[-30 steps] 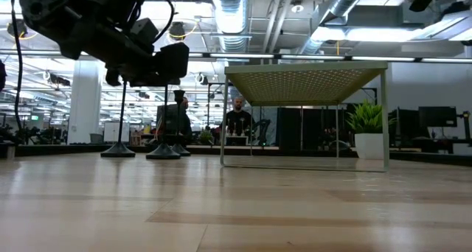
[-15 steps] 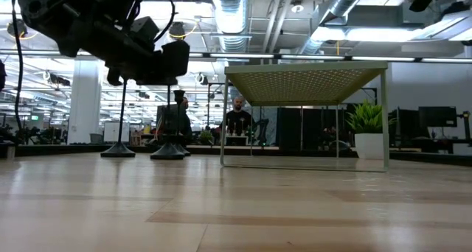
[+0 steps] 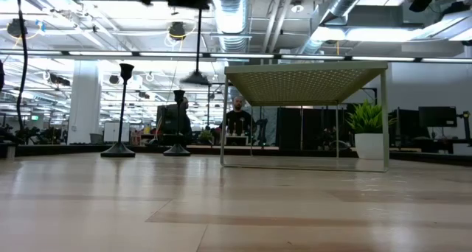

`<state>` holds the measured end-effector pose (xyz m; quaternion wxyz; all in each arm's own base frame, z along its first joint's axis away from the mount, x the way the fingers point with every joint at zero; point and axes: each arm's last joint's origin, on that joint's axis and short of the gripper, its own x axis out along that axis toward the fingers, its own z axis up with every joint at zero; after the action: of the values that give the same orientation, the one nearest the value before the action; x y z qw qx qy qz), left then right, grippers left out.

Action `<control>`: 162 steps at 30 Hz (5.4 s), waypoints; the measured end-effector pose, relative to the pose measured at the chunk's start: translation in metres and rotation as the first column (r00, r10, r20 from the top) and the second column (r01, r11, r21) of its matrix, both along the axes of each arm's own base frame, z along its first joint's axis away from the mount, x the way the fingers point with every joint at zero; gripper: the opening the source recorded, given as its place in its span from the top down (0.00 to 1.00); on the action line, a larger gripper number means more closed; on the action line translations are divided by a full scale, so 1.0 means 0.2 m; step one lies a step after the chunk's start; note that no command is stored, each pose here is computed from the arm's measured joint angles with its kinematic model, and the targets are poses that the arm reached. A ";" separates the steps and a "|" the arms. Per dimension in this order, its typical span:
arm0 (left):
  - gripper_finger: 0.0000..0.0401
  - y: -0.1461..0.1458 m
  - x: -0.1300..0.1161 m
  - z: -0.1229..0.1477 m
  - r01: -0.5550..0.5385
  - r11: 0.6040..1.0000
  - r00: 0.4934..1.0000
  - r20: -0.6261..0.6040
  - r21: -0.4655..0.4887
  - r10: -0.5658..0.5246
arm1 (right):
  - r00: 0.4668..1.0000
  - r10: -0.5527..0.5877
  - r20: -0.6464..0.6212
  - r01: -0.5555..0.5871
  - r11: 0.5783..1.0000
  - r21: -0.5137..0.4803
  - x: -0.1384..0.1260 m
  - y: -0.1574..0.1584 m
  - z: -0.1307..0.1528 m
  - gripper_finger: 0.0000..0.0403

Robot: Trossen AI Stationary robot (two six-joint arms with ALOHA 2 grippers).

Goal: Pick & Place candle stick holders
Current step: Put the black candle holder on the shelf, then put the black candle holder on the shelf and align it with the other black candle holder

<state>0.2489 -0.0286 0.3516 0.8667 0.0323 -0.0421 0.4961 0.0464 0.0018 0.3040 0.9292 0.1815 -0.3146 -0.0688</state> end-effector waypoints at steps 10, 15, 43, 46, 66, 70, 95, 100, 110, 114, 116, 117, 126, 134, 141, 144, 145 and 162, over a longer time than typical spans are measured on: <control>0.97 0.05 0.00 0.30 0.108 0.990 0.988 0.104 0.093 -0.118 | 1.000 0.000 0.000 0.000 1.000 0.000 0.00 0.00 0.00 0.63; 0.97 0.13 0.04 0.37 0.268 0.959 0.950 0.142 0.088 -0.278 | 1.000 0.004 0.002 -0.004 1.000 0.006 0.00 0.00 0.00 0.63; 0.97 0.80 0.44 0.34 0.468 0.881 0.884 0.018 -0.067 -0.467 | 1.000 -0.007 0.003 0.007 0.997 0.079 0.00 -0.01 0.00 0.63; 0.97 0.84 0.42 0.35 0.467 0.882 0.884 0.023 -0.065 -0.466 | 1.000 -0.008 0.003 0.007 0.997 0.079 0.00 -0.01 0.00 0.63; 0.97 0.90 0.48 0.28 0.519 0.854 0.853 -0.035 -0.046 -0.521 | 1.000 -0.021 -0.001 0.021 0.996 0.086 0.00 -0.01 0.00 0.63; 0.97 0.91 0.48 0.29 0.529 0.848 0.848 -0.026 -0.032 -0.530 | 1.000 -0.024 -0.002 0.024 0.996 0.082 0.00 -0.01 0.00 0.63; 0.96 0.93 0.52 0.24 0.537 0.844 0.841 -0.074 -0.014 -0.536 | 1.000 -0.024 -0.003 0.024 0.996 0.080 0.00 -0.01 0.00 0.63; 0.93 0.93 0.52 0.24 0.536 0.844 0.841 -0.075 -0.015 -0.535 | 0.999 -0.052 -0.012 0.053 0.993 0.103 0.00 -0.01 -0.01 0.63; 0.69 0.92 0.53 0.23 0.538 0.843 0.837 -0.123 0.005 -0.533 | 0.994 -0.101 -0.048 0.104 0.992 0.069 0.00 -0.02 -0.01 0.49; 0.57 0.91 0.51 0.24 0.540 0.842 0.833 -0.140 -0.004 -0.535 | 0.990 -0.117 -0.082 0.120 0.992 0.032 0.01 -0.01 -0.02 0.36; 0.52 0.90 0.47 0.27 0.539 0.842 0.832 -0.147 -0.016 -0.535 | 0.986 -0.130 -0.103 0.132 0.991 0.014 0.01 -0.01 -0.03 0.31; 0.50 0.89 0.45 0.28 0.539 0.842 0.829 -0.160 -0.035 -0.537 | 0.983 -0.139 -0.122 0.141 0.990 0.006 0.01 -0.01 -0.03 0.28; 0.39 0.71 0.17 0.43 0.540 0.826 0.793 -0.234 -0.161 -0.563 | 0.912 -0.137 -0.386 0.131 0.991 -0.040 -0.02 -0.03 0.12 0.20; 0.42 0.44 -0.11 0.60 0.559 0.822 0.794 -0.213 -0.112 -0.569 | 0.579 0.062 -0.813 -0.057 0.998 0.036 0.08 0.03 0.23 0.22; 0.42 0.28 -0.22 0.66 0.572 0.817 0.795 -0.193 -0.076 -0.575 | -0.134 0.385 -0.913 -0.145 0.904 0.402 0.17 0.15 0.14 0.22; 0.42 0.25 -0.23 0.66 0.568 0.820 0.798 -0.195 -0.071 -0.570 | -0.400 0.441 -0.803 -0.070 0.859 0.507 0.15 0.19 0.09 0.22; 0.42 0.24 -0.23 0.66 0.563 0.823 0.798 -0.207 -0.078 -0.566 | -0.458 0.445 -0.770 -0.048 0.852 0.521 0.13 0.20 0.08 0.22; 0.42 0.17 -0.21 0.63 0.594 0.798 0.763 -0.242 -0.103 -0.600 | -0.476 0.333 -0.814 -0.311 0.802 0.510 0.08 0.51 -0.06 0.22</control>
<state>0.2077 0.0045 0.4775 0.9772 0.0737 0.0698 0.1863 0.0625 0.1040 0.2918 0.7474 0.1431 0.6394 0.1096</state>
